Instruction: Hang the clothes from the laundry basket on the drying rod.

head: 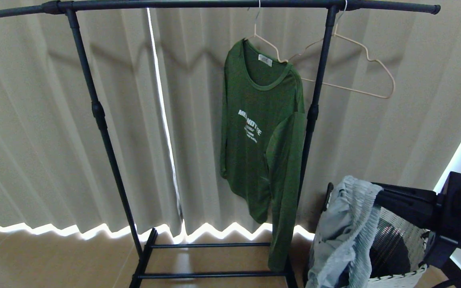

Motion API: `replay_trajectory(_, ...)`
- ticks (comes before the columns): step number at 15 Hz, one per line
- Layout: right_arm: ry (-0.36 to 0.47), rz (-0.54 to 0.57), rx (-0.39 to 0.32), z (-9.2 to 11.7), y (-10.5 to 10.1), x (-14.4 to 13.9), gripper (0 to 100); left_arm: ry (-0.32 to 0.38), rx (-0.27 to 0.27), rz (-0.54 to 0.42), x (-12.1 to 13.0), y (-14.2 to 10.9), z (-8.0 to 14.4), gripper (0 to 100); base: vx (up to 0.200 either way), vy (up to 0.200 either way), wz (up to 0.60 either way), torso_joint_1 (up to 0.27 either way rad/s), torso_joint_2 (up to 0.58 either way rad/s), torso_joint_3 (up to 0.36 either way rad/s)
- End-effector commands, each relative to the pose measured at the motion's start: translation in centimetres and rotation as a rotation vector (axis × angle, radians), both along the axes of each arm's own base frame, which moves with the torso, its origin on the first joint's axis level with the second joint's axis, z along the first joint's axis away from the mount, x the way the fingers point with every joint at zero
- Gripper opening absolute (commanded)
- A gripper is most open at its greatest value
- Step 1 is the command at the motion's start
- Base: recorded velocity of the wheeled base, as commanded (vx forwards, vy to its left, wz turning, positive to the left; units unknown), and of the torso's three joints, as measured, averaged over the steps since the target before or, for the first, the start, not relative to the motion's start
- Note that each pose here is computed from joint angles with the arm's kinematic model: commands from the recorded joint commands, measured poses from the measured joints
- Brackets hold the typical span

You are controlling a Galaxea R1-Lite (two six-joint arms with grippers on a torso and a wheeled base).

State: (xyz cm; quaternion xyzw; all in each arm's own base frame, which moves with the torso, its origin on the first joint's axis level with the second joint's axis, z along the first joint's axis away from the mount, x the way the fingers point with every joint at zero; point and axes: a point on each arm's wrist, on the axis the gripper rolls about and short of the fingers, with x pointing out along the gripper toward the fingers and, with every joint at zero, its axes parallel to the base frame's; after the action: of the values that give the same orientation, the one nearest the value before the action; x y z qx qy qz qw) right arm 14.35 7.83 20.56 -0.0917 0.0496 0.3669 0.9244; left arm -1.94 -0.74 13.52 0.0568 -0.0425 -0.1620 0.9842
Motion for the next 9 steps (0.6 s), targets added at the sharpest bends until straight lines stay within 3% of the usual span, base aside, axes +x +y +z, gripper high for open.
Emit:
replay_trajectory(1,-0.005,0.021,0.004,0.7,0.9,1.1,0,0.070,0.002,-0.035,2.2,0.0,3.7,100,0.000,0.000,0.00,0.000,0.00,0.000)
replay_trajectory(5,-0.035,0.067,0.018,1.2,1.7,0.9,0,0.135,0.010,-0.112,4.5,-0.3,5.9,100,0.000,0.000,0.00,0.000,0.00,0.000)
replay_trajectory(9,-0.040,0.069,0.023,0.8,2.4,2.1,0,0.212,0.021,-0.199,7.4,-1.1,6.5,100,0.000,0.000,0.00,0.000,0.00,0.000)
